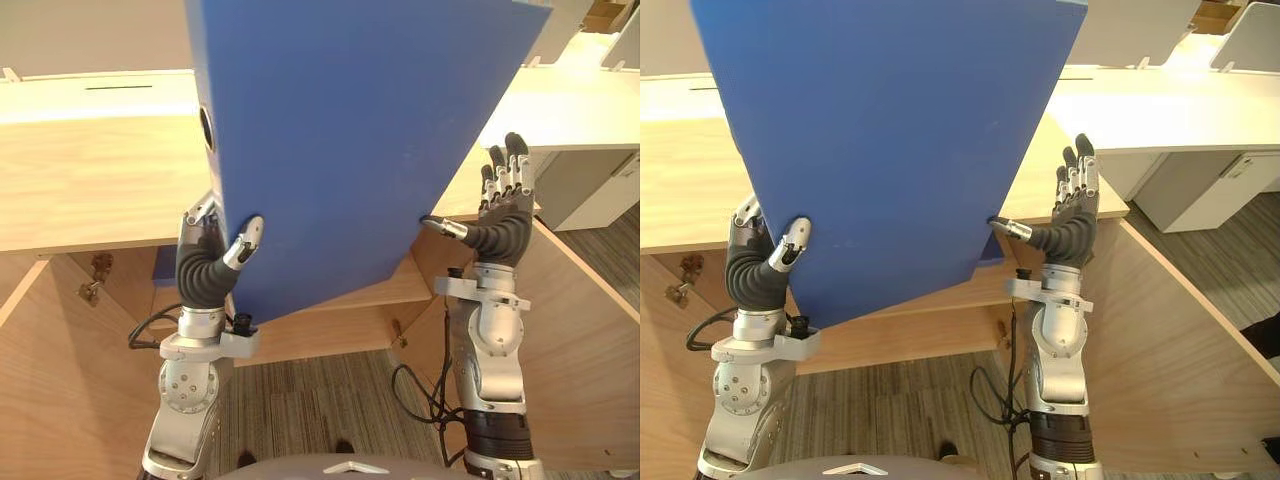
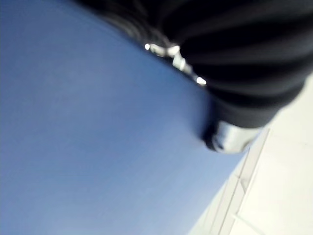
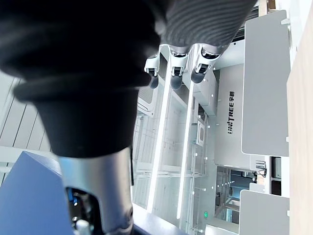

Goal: Walk over to the cabinet, pick up the folder, carry it to the office cabinet, place the folder inside the office cabinet, then close the office cabinet door

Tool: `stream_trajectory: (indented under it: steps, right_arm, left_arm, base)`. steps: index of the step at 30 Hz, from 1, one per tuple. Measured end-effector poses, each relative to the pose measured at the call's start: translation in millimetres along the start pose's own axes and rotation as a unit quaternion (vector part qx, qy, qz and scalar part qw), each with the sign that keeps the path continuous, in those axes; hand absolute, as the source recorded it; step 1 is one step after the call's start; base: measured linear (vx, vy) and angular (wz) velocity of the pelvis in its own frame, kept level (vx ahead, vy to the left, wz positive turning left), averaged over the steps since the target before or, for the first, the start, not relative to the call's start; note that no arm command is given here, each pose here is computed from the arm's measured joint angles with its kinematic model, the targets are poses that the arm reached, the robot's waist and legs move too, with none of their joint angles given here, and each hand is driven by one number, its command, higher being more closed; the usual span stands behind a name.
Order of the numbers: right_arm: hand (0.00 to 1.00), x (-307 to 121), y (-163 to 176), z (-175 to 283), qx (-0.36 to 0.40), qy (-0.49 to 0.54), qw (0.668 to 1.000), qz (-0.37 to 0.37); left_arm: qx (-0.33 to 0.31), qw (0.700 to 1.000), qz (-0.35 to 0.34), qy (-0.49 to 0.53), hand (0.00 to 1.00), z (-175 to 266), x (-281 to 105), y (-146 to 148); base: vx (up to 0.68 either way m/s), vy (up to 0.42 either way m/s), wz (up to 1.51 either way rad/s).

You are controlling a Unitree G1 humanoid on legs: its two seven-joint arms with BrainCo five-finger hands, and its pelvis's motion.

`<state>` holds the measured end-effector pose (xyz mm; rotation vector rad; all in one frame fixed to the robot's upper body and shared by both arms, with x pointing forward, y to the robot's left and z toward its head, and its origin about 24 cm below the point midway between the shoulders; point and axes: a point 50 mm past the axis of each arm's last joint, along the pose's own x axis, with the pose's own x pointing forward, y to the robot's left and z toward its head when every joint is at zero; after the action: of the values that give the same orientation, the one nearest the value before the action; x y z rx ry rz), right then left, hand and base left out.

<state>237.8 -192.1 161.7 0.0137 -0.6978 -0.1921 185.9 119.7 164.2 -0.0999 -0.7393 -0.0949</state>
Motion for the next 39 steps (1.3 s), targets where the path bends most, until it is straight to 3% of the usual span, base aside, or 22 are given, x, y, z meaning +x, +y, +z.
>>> stream_trajectory:
  steps: [20, 21, 34, 39]
  right_arm:
    - [0.00, 1.8, 27.2, -11.6, -0.004, 0.022, 0.990, 0.142]
    - [1.00, 2.0, 28.4, -12.1, -0.004, 0.022, 0.989, 0.149]
    - [1.00, -8.3, 39.0, -36.6, 0.005, 0.091, 0.966, 0.241]
    - [1.00, -8.6, 40.0, -36.4, 0.013, 0.091, 0.965, 0.244]
  left_arm:
    - [0.023, 0.998, -0.037, 0.037, 1.00, -16.2, -4.6, 0.2]
    - [0.024, 0.998, -0.039, 0.038, 1.00, -16.9, -4.4, 0.1]
    - [0.049, 0.996, -0.067, 0.013, 1.00, -15.2, 6.7, 4.2]
    - [0.051, 0.997, -0.063, 0.019, 1.00, -18.4, 5.8, 5.6]
  base:
    - [-0.03, -0.003, 0.01]
    - [-0.06, -0.003, 0.00]
    - [-0.03, -0.001, 0.01]
    - [0.00, 0.000, 0.00]
